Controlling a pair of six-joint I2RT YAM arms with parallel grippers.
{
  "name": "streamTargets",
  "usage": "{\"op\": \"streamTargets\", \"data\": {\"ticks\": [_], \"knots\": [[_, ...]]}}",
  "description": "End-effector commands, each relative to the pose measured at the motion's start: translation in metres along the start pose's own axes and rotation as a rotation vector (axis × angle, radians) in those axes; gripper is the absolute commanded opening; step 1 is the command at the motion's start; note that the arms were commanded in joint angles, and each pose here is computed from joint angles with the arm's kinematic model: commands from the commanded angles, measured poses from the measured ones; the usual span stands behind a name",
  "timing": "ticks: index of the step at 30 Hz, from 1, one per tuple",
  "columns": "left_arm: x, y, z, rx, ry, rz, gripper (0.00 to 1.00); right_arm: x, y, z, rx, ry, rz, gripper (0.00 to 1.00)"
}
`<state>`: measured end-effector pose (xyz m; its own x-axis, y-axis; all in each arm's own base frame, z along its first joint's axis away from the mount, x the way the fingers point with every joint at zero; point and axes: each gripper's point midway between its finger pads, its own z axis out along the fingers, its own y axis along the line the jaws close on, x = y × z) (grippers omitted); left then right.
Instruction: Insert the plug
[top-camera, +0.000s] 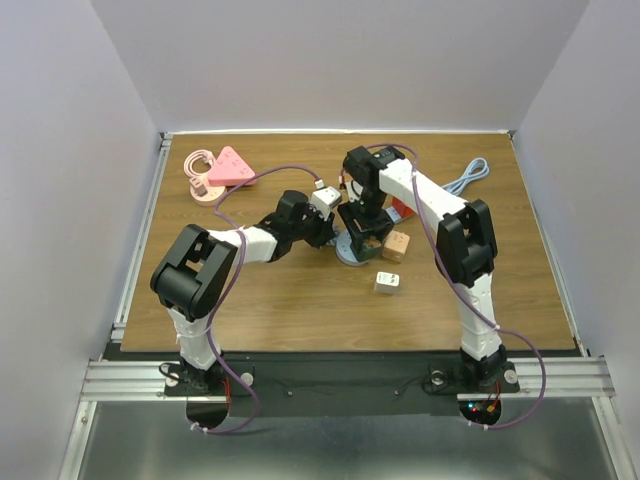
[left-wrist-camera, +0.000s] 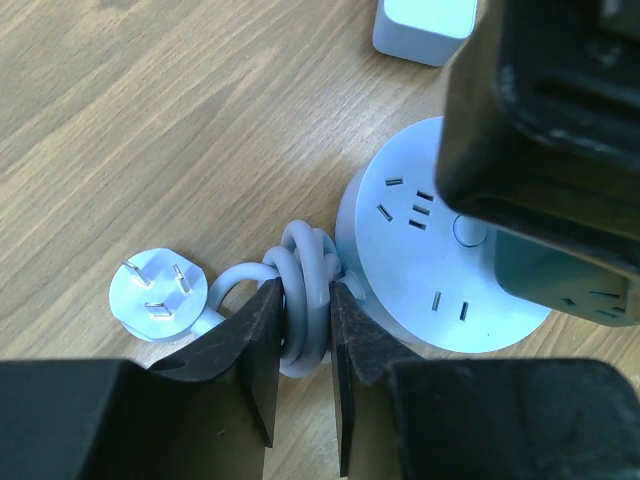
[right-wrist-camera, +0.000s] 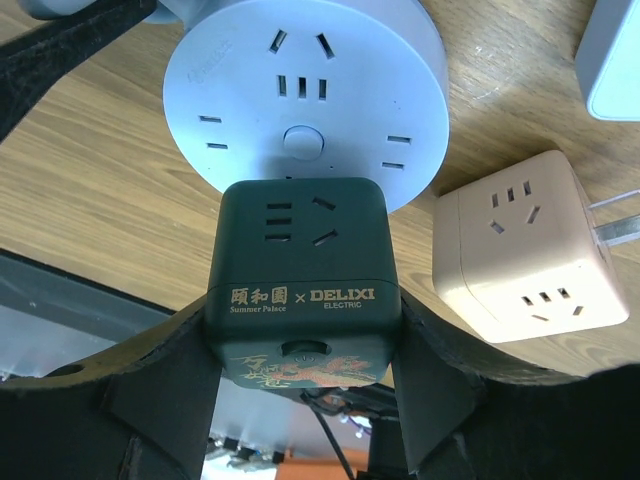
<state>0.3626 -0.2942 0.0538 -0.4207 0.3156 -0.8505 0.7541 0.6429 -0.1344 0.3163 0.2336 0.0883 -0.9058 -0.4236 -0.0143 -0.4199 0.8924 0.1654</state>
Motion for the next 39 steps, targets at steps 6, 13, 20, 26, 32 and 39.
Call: {"op": "streamTargets", "data": {"ticks": [6,13,20,26,32,39], "knots": [[0.056,-0.038,0.004,0.127,0.185,-0.048,0.00,-0.021,-0.003,0.027,0.068,-0.101,-0.032,0.19],[0.057,-0.037,0.005,0.126,0.188,-0.055,0.00,-0.023,0.004,0.040,0.057,-0.090,-0.046,0.18],[0.058,-0.037,0.005,0.125,0.191,-0.057,0.00,-0.016,0.008,0.051,0.072,-0.080,-0.045,0.18],[0.057,-0.037,0.006,0.123,0.191,-0.059,0.00,0.001,0.016,0.056,0.079,-0.081,-0.028,0.18],[0.057,-0.036,0.005,0.117,0.193,-0.059,0.00,0.011,0.012,0.061,0.099,-0.101,0.004,0.18],[0.057,-0.037,0.004,0.123,0.190,-0.060,0.00,0.009,0.014,0.078,0.094,-0.085,-0.009,0.18]]}}
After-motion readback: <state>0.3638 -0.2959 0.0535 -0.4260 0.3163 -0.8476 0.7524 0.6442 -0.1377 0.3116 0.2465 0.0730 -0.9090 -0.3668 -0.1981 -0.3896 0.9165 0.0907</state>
